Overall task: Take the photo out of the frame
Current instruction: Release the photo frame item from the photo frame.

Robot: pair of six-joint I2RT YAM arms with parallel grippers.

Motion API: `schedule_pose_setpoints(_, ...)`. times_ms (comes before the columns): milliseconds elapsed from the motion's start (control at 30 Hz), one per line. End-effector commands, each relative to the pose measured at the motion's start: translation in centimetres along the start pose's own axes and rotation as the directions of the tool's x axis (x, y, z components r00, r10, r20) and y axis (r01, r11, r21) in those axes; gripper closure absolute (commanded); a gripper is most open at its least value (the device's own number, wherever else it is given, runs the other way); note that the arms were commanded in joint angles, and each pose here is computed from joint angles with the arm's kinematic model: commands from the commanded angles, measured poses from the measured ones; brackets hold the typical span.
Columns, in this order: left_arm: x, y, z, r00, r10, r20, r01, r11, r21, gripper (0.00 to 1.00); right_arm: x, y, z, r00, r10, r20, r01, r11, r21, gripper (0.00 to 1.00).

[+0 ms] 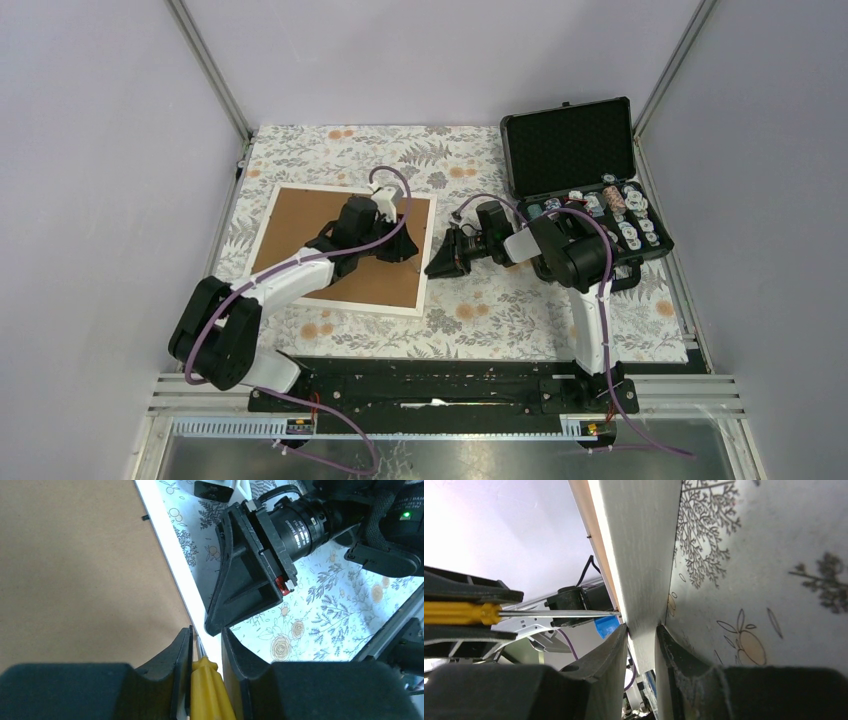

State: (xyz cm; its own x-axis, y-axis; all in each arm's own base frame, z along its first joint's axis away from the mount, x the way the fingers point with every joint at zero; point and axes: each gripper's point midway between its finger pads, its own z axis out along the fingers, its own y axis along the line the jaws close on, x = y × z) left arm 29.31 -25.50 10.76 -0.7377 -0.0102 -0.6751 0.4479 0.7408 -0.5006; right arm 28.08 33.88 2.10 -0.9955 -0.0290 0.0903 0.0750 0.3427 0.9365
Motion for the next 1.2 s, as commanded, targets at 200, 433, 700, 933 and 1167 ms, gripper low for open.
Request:
schedule_pose_setpoints(200,6.3,-12.2,-1.8,0.953,0.038,-0.299,0.089,0.913,0.398,1.0,-2.2,-1.5,2.5,0.947,0.28,0.156,-0.295,0.952,0.078,0.72)
schedule_pose_setpoints(433,5.6,-12.7,-2.7,0.957,0.162,-0.241,-0.075,0.939,0.334,1.0,-3.1,-1.2,0.3,0.944,0.266,0.195,-0.287,0.954,0.087,0.71)
schedule_pose_setpoints(700,3.5,-11.0,-3.0,0.964,0.206,-0.168,-0.167,0.961,0.219,1.0,-4.1,-0.2,-2.0,0.955,0.197,0.219,-0.222,0.97,0.096,0.64)
schedule_pose_setpoints(933,-6.1,-6.1,-4.0,1.0,-0.014,0.001,0.013,0.979,0.205,1.0,-5.5,5.0,-5.3,0.96,-0.144,0.24,0.116,0.985,0.125,0.41)
schedule_pose_setpoints(1167,-11.0,-4.8,-4.9,0.973,-0.231,0.013,0.213,0.915,0.343,1.0,-5.5,10.5,-7.2,0.817,-0.542,0.199,0.527,0.841,0.127,0.25)
